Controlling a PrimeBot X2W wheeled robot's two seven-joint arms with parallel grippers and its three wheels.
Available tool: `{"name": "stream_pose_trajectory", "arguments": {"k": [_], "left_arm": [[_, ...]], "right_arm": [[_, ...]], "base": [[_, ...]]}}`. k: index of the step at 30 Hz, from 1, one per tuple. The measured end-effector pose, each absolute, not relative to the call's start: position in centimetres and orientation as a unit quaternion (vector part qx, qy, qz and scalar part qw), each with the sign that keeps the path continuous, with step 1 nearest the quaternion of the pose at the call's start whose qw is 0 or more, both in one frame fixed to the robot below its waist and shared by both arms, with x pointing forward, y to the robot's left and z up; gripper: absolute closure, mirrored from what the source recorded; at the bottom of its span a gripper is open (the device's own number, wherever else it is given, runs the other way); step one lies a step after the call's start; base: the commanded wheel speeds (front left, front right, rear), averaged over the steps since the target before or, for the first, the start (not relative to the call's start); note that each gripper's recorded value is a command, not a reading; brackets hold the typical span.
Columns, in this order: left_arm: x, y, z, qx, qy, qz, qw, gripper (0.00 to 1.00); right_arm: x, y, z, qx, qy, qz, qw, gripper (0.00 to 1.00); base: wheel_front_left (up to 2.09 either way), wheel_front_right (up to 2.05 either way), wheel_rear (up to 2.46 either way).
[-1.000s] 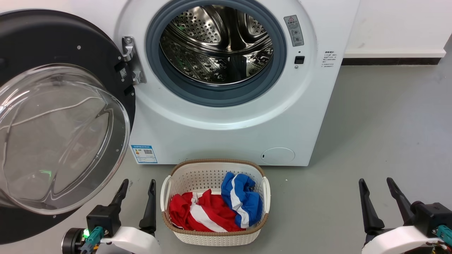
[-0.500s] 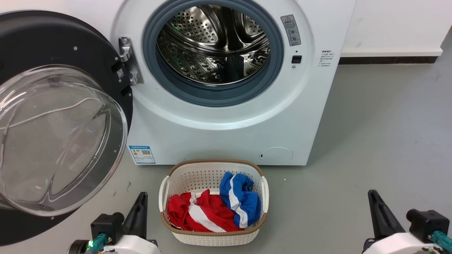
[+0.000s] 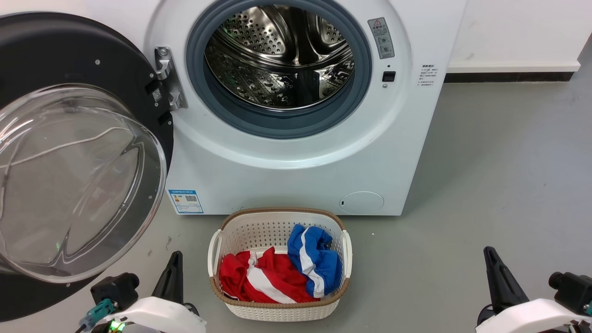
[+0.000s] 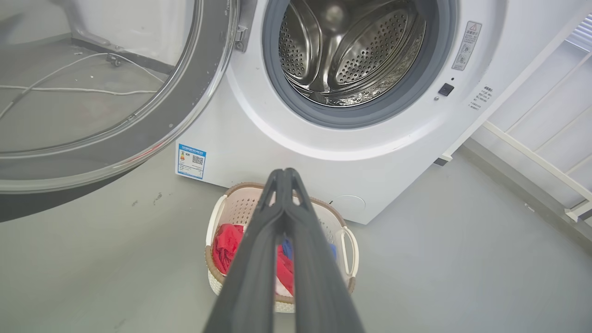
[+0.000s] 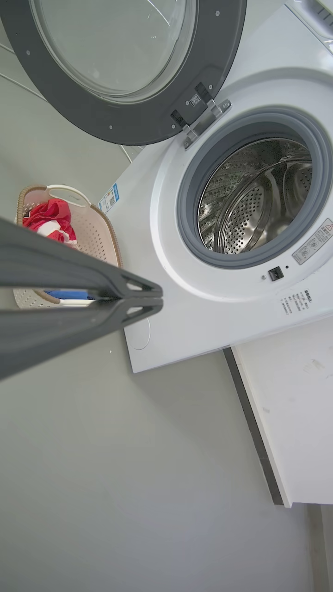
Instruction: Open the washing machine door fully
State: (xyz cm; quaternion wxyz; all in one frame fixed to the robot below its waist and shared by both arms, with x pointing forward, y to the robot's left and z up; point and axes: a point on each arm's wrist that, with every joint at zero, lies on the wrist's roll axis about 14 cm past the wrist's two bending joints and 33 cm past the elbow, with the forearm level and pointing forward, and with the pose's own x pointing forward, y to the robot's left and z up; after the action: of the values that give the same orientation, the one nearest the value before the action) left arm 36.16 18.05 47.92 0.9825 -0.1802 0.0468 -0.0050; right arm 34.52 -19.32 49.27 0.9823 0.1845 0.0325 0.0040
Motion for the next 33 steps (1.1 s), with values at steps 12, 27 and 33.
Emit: {"name": "stream_pose_trajectory", "arguments": {"k": [12, 27, 33], "left_arm": [[36.5, 18.5, 47.7, -0.278, 0.062, 0.012, 0.959, 1.00], [37.1, 18.8, 47.9, -0.382, 0.064, 0.022, 0.922, 1.00], [37.2, 18.7, 48.0, -0.420, 0.064, 0.023, 0.905, 1.00]], "right_arm": [[35.1, -19.5, 49.2, 0.281, 0.033, -0.004, 0.959, 1.00], [35.9, -19.7, 49.5, 0.384, 0.028, -0.008, 0.923, 1.00], [36.3, -19.7, 49.7, 0.419, 0.024, -0.008, 0.908, 1.00]], "base": [[0.00, 0.00, 0.00], [0.00, 0.00, 0.00], [0.00, 0.00, 0.00]]}}
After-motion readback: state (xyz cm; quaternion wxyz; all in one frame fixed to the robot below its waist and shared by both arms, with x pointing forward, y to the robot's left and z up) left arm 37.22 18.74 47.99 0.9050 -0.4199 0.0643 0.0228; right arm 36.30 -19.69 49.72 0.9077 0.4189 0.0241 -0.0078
